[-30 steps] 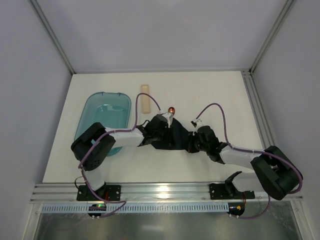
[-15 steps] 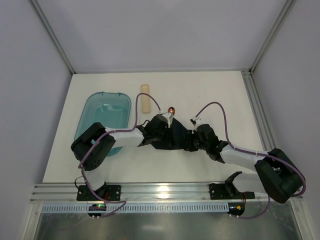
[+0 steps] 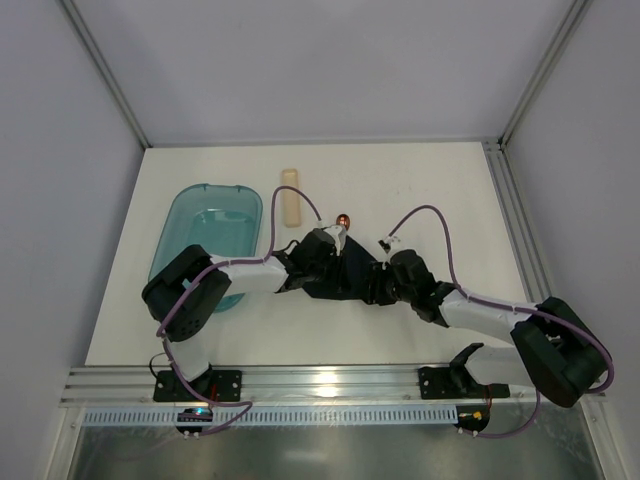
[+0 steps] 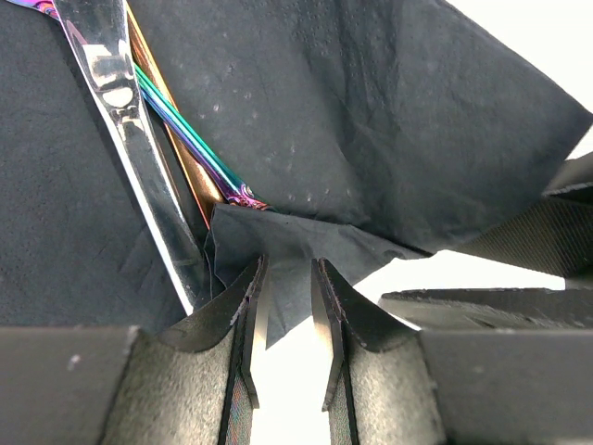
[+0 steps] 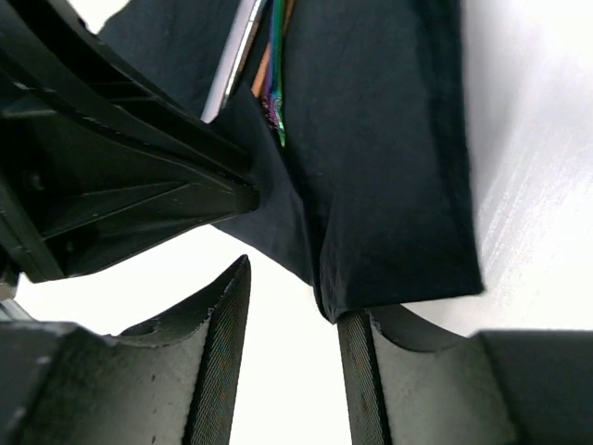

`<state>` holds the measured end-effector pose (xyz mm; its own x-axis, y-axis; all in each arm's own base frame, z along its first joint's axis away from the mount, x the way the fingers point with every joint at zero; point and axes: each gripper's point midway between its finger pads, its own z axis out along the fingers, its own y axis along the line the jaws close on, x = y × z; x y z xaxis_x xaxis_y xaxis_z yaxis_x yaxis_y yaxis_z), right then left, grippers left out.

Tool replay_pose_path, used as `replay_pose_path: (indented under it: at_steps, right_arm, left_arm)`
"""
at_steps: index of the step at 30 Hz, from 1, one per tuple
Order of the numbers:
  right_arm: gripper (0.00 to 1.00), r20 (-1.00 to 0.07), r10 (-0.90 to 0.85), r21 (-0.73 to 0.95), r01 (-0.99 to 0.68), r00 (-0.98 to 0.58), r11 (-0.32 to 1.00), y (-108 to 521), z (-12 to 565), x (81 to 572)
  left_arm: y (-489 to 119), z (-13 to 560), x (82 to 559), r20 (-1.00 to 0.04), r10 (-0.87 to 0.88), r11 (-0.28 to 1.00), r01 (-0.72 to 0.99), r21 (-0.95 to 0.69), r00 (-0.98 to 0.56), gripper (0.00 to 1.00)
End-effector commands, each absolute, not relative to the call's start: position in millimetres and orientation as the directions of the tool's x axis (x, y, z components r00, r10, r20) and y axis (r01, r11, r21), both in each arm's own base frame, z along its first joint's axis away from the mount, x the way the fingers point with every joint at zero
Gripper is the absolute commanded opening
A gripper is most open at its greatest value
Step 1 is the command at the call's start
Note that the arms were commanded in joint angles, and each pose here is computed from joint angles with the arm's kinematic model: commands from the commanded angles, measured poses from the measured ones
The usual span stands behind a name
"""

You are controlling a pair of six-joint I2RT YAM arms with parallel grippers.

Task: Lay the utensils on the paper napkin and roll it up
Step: Roll the napkin at the center of the board.

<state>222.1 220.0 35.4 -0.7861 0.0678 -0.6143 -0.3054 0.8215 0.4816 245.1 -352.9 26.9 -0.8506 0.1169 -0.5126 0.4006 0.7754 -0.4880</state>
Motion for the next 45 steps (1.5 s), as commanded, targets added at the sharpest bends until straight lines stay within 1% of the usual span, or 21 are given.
replay_pose_path:
  at_steps: [1, 4, 9, 12, 16, 22, 23, 26, 32, 34, 37, 40, 45]
  right_arm:
    - [0.44, -0.631, 0.066, 0.45, -0.296, -0.773, 0.843, 218.5, 36.0, 230.4]
    - [0.45, -0.623, 0.064, 0.462, -0.3, -0.78, 0.834, 222.4, 32.7, 230.1]
    - [0.45, -0.613, 0.11, 0.499, -0.276, -0.782, 0.822, 224.3, 30.4, 229.0]
    - [0.41, -0.607, 0.134, 0.513, -0.257, -0.783, 0.819, 223.6, 29.2, 228.0]
    - [0.33, -0.599, 0.16, 0.524, -0.232, -0.785, 0.82, 221.6, 26.4, 227.3]
    - [0.25, -0.604, 0.168, 0.518, -0.223, -0.779, 0.826, 219.6, 29.6, 228.5]
    - [0.18, -0.605, 0.171, 0.521, -0.224, -0.778, 0.824, 220.0, 31.4, 229.4]
    - [0.04, -0.606, 0.169, 0.52, -0.227, -0.777, 0.824, 221.4, 34.1, 231.0]
    - [0.04, -0.601, 0.188, 0.529, -0.211, -0.776, 0.822, 224.2, 44.1, 236.0]
    - [0.14, -0.602, 0.204, 0.549, -0.214, -0.772, 0.808, 228.0, 53.1, 237.6]
    - [0.22, -0.597, 0.22, 0.576, -0.22, -0.771, 0.787, 232.4, 61.5, 236.8]
    - [0.23, -0.599, 0.231, 0.59, -0.229, -0.766, 0.774, 234.6, 66.4, 236.7]
    - [0.23, -0.594, 0.226, 0.602, -0.239, -0.772, 0.762, 239.9, 64.4, 237.2]
  left_arm:
    - [-357.8, 32.0, 248.6, -0.536, 0.122, 0.769, 0.421, -0.481, -0.836, 0.29]
    - [-357.6, 31.6, 249.2, -0.535, 0.12, 0.77, 0.419, -0.482, -0.836, 0.29]
    - [-358.2, 31.9, 249.1, -0.536, 0.119, 0.769, 0.419, -0.482, -0.836, 0.29]
    - [-358.9, 31.2, 248.6, -0.533, 0.119, 0.767, 0.419, -0.486, -0.838, 0.29]
    - [-358.3, 30.6, 248.5, -0.533, 0.119, 0.769, 0.418, -0.485, -0.838, 0.29]
    - [-357.6, 30.3, 248.5, -0.534, 0.118, 0.77, 0.417, -0.483, -0.837, 0.29]
    - [-357.0, 29.3, 247.6, -0.531, 0.119, 0.771, 0.415, -0.484, -0.839, 0.29]
    - [-357.4, 30.1, 248.4, -0.532, 0.117, 0.769, 0.415, -0.485, -0.839, 0.29]
    - [-356.8, 30.1, 248.6, -0.533, 0.116, 0.771, 0.414, -0.484, -0.838, 0.29]
    - [-356.7, 29.5, 248.0, -0.533, 0.117, 0.772, 0.415, -0.482, -0.838, 0.29]
    - [-355.9, 28.6, 247.9, -0.532, 0.116, 0.774, 0.412, -0.481, -0.839, 0.29]
    - [-354.7, 28.7, 247.7, -0.533, 0.114, 0.774, 0.411, -0.481, -0.838, 0.29]
    - [-357.2, 29.2, 249.1, -0.534, 0.111, 0.771, 0.411, -0.486, -0.838, 0.29]
